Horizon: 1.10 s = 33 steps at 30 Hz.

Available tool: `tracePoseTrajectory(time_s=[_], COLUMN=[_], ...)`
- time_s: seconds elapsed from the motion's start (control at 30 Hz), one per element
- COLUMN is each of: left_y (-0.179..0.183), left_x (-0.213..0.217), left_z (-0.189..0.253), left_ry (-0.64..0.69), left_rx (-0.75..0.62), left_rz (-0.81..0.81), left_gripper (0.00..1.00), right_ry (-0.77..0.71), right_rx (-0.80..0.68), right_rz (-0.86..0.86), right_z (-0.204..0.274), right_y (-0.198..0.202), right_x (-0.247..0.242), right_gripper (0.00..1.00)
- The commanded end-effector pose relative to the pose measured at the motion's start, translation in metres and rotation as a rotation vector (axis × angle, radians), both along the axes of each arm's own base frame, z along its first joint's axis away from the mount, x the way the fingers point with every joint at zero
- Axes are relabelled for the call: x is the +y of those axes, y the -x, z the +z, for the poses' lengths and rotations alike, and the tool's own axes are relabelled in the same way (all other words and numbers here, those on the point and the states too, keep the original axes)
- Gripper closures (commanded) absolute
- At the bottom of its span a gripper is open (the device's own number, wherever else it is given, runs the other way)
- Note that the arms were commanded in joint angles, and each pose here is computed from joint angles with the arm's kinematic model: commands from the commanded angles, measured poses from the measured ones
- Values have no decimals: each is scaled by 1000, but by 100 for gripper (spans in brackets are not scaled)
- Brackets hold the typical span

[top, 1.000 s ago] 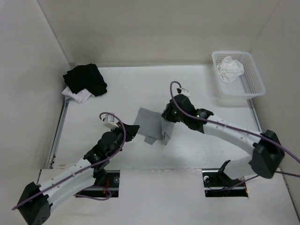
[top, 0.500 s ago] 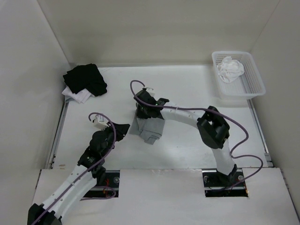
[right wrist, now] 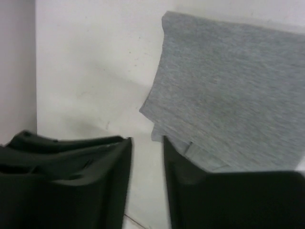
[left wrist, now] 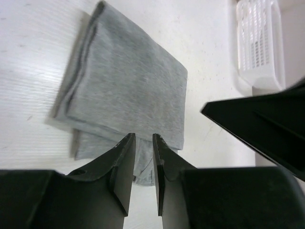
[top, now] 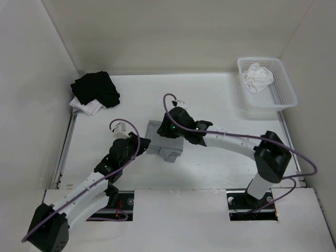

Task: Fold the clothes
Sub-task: Fold the tank top

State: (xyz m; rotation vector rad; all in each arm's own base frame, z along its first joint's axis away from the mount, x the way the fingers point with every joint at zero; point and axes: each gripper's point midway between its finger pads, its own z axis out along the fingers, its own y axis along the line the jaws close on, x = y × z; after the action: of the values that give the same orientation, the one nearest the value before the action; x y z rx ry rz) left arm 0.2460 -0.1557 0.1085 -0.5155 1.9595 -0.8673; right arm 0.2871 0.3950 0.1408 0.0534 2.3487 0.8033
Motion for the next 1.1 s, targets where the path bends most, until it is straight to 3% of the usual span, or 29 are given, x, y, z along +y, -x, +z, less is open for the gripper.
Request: tracePoseTrajectory(time_s=[0.0,0.07,0.17,0.4,0.8,1.07], left_y=[-25,-29,-36,-43,-33,-42], left_x=[-19,-19,-11,7,26,16], left_z=[46,31,8,-30,-59,-67], left_ry=[-36,-111,-197,-328,-381,-340], left_rx=[-143,-115,-78,11,107,120], left_rz=[-4,19,72,124,152,132], left_gripper=[79,74,66,61,54,60], right_ry=[-71,-35,13,68,90,93], right_rx=[-70,-40,-38,-49,-39,-26], right_rz=[-29,-17,-6,-21,-69,-82], right_z=[11,-13,-34,-49,-67,-78], right_y=[-7,0,5,16,29,26], right_x=[-15,-25,-34,-58,-90,-91], right_gripper=[72,93,95,63,54,53])
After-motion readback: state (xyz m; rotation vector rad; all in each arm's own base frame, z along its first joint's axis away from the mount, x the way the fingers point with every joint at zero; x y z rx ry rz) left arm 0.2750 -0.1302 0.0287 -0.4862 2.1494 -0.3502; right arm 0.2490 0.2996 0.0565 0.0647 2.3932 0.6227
